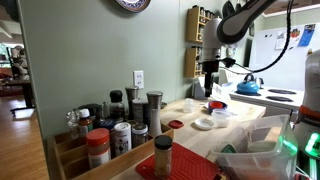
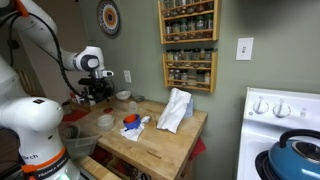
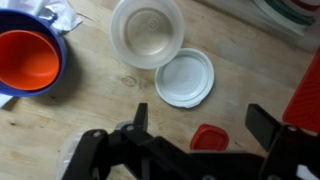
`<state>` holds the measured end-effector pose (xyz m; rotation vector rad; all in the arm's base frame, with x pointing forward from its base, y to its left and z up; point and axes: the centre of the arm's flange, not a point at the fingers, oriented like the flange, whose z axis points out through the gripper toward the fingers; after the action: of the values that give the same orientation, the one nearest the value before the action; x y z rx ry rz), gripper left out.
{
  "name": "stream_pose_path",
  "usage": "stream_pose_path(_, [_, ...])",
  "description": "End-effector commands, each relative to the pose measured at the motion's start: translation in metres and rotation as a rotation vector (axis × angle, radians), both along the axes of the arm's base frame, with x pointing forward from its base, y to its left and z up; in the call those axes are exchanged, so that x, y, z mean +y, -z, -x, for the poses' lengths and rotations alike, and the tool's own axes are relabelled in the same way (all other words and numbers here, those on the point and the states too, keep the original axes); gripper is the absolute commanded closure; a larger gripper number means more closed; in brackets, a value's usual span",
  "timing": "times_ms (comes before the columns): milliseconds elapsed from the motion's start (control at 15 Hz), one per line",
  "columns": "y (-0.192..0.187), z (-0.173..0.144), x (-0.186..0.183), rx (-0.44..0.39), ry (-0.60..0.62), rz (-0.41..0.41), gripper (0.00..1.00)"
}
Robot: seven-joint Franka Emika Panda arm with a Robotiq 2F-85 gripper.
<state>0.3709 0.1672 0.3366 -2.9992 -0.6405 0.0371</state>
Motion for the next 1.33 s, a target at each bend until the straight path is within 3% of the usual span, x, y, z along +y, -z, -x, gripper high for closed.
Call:
stream_pose_path(0, [0.045, -0.011, 0.012, 0.061, -0.110, -0.034, 0.00])
stream_pose_path(67, [0.023, -0.001, 0.007, 0.033, -0.060, -0.011, 0.00])
stream_pose_path(400, [0.041, -0.007, 0.010, 0.061, -0.100, -0.014, 0.00])
stream_pose_path(733, [0.077, -0.028, 0.002, 0.018, -0.041, -0.010, 0.00])
stream_pose_path(1267, [0.123, -0.041, -0.008, 0.074, -0.009, -0.006, 0.00])
